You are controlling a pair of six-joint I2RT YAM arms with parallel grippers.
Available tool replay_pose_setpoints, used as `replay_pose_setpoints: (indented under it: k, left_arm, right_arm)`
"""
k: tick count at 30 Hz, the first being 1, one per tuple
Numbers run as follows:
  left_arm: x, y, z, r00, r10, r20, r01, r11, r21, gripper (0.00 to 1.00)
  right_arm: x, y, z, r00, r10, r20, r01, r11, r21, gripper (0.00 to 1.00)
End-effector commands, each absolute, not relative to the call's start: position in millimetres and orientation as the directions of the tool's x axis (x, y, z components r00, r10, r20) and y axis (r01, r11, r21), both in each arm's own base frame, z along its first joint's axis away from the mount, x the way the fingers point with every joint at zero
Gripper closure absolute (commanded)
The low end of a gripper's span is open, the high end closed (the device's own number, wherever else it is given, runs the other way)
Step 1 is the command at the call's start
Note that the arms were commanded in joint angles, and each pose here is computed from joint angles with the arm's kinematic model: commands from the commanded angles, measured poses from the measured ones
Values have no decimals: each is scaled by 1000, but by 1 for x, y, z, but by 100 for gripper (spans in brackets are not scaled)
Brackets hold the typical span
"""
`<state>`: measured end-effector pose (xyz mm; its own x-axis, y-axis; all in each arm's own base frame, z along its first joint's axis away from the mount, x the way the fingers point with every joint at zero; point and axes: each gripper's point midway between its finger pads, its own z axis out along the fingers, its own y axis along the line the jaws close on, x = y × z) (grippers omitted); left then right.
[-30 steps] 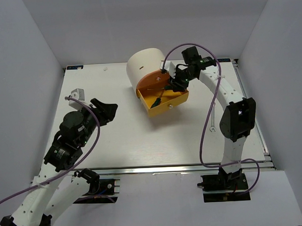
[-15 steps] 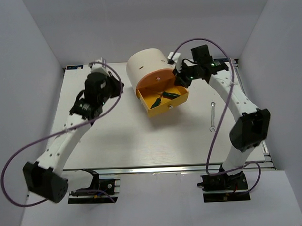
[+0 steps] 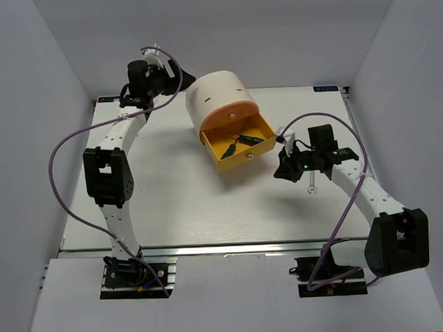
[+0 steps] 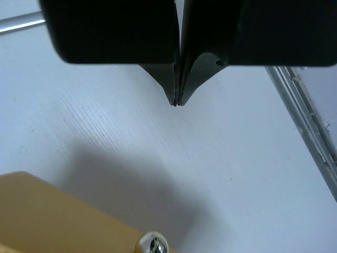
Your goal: Sort the tools into containers
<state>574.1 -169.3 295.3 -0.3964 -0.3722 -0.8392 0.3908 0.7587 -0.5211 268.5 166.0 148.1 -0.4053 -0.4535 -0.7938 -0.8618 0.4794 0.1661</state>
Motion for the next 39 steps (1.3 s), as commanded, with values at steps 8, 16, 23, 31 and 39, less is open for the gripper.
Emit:
replay_pose_setpoints:
  k: [8, 16, 23, 31, 39]
  left_arm:
    - [591, -211, 293, -343, -277, -898, 621, 650, -438, 8]
    - [578, -221, 268, -402, -252, -880, 630, 621, -466, 11]
    - [569, -227, 253, -436, -235, -869, 632, 608, -482, 14]
    - [563, -228, 243, -460, -226, -859, 626, 603, -494, 14]
    - [568, -229, 238, -466, -221, -857, 627, 600, -496, 13]
  right_arm:
    - [328, 221, 154, -337, -397, -854, -833, 549, 73, 100]
    - [391, 251, 173, -325, -283, -902, -705, 709, 32, 100]
    - [424, 267, 187, -272, -226, -935, -691, 722, 27, 100]
    - [443, 298, 213, -193, -156, -969, -760, 648, 47, 100]
    - [429, 307, 245, 9, -174, -985, -858, 505, -97, 100]
